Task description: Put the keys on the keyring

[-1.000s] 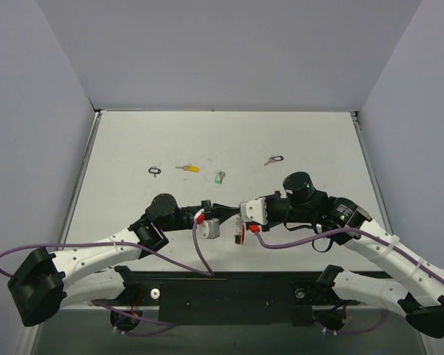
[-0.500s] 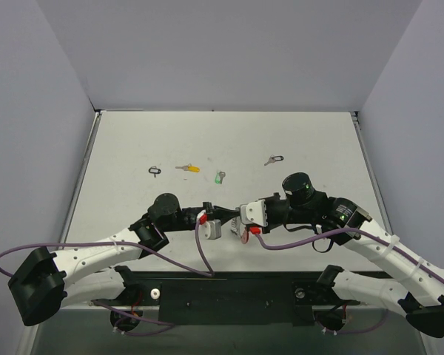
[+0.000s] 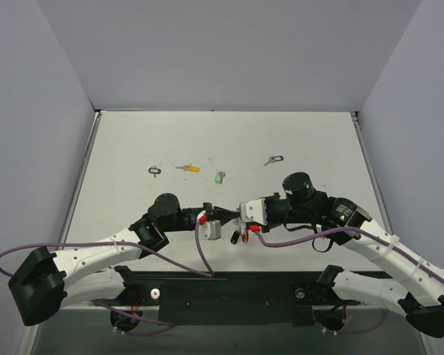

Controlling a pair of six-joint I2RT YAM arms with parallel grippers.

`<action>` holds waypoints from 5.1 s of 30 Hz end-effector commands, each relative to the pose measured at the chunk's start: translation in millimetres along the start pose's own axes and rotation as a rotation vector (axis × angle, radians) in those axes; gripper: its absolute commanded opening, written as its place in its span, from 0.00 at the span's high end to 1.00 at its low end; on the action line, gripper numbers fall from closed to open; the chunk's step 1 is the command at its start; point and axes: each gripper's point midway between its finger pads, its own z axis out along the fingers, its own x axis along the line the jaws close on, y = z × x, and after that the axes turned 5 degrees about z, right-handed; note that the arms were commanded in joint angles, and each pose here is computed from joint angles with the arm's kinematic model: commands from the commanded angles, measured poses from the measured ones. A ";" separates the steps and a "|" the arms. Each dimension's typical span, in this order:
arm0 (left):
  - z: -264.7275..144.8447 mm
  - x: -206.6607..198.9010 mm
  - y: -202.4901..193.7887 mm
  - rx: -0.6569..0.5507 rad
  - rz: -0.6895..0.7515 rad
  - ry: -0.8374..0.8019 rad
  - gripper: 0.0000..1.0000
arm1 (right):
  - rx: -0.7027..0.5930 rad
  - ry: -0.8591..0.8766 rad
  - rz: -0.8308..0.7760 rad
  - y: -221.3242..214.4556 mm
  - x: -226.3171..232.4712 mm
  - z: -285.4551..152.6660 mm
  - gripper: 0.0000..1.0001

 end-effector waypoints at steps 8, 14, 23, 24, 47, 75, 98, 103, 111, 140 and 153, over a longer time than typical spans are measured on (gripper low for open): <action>1.1 21.7 20.0 -0.035 0.074 0.058 1.00 | 0.003 0.012 0.004 -1.2 1.5 -9.1 1.00; 0.8 21.9 20.6 -0.037 0.076 0.059 1.00 | 0.010 0.012 0.001 -3.8 1.7 -10.1 1.00; 1.0 19.6 23.7 -0.054 0.074 0.049 1.00 | 0.007 -0.010 0.010 -4.2 -3.8 -4.3 1.00; 1.3 19.1 24.5 -0.057 0.073 0.047 1.00 | 0.008 -0.011 0.010 -4.4 -4.2 -4.0 1.00; 0.5 21.9 28.8 -0.073 0.064 0.065 1.00 | 0.015 -0.004 0.016 -8.7 -2.1 1.1 1.00; 0.1 23.0 30.1 -0.079 0.058 0.073 1.00 | 0.018 -0.003 0.013 -8.7 -3.1 1.8 1.00; 0.1 24.2 23.2 -0.045 0.069 0.074 1.00 | 0.033 -0.015 0.000 -10.2 -5.1 -2.9 1.00; 0.2 23.3 23.3 -0.047 0.068 0.069 1.00 | 0.035 -0.015 -0.001 -11.0 -5.2 -2.8 1.00; 0.5 21.9 26.1 -0.062 0.065 0.063 1.00 | 0.027 -0.013 0.001 -9.6 -5.0 -0.5 1.00; 1.1 21.0 29.9 -0.084 0.051 0.062 1.00 | 0.008 0.005 0.009 -5.9 -1.3 6.0 1.00; 1.9 19.7 30.2 -0.086 0.048 0.052 1.00 | -0.010 0.010 0.005 -1.0 -1.2 6.6 1.00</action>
